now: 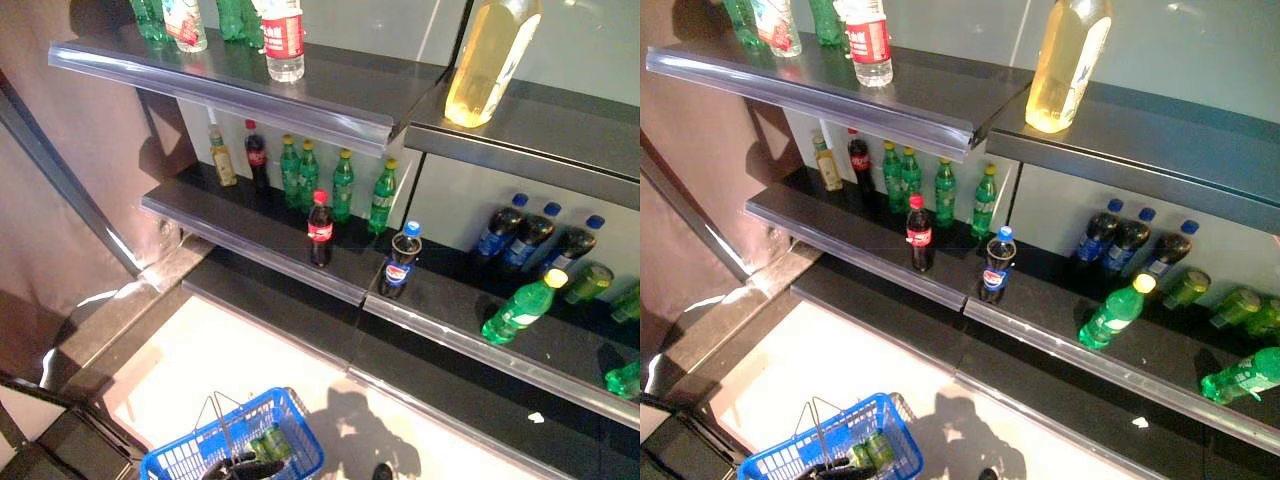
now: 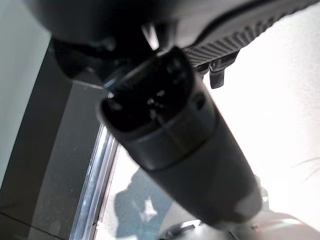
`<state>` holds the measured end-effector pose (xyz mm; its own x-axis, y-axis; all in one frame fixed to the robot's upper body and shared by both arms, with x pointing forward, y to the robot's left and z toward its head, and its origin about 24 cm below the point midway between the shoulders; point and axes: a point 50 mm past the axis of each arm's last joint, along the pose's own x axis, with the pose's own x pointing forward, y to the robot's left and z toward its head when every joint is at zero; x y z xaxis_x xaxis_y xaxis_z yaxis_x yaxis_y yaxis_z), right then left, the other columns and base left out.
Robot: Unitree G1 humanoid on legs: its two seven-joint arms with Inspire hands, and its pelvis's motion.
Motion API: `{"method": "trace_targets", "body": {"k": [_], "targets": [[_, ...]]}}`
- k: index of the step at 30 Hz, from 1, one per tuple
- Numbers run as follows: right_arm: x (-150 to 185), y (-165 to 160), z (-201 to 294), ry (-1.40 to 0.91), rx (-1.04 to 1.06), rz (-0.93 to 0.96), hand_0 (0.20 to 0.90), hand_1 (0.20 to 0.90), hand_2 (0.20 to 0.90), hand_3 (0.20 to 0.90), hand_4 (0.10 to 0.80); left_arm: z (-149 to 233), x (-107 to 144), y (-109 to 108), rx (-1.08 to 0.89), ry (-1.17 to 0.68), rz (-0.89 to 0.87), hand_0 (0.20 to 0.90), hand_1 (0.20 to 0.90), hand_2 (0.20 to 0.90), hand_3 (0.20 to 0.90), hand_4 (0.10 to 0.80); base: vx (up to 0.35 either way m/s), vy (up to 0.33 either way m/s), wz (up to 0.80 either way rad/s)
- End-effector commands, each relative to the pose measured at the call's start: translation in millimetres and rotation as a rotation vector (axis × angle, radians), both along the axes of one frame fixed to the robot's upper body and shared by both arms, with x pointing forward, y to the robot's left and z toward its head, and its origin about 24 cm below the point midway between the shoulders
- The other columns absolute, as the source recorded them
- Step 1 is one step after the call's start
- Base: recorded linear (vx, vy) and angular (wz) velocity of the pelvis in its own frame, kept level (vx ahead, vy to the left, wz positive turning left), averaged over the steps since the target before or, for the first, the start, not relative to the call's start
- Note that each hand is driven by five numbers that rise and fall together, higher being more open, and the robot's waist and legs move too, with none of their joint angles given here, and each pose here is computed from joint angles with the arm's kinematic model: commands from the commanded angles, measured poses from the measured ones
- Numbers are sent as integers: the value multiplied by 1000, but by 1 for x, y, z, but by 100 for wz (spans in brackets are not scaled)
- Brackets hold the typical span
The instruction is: Pick up the drink and place into the basket.
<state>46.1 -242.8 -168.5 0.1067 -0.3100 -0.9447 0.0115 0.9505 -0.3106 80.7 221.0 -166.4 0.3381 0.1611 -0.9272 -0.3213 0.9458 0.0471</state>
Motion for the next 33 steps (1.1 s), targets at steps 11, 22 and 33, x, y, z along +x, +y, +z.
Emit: {"method": "trace_targets", "body": {"k": [11, 22, 33], "targets": [[2, -8, 2, 18, -50, 13, 900, 900, 900, 900, 800, 1, 3, 0, 0, -31, 3, 300, 300, 300, 200, 100, 0, 0, 0], [43, -10, 12, -128, -199, 423, 900, 900, 900, 900, 800, 2, 8, 4, 15, -23, -39, 300, 300, 300, 200, 100, 1, -3, 0], [172, 40, 78, -836, -200, 725, 900, 900, 900, 900, 800, 2, 6, -3, 26, -21, -103, 300, 300, 300, 200, 100, 10, -12, 6]]}}
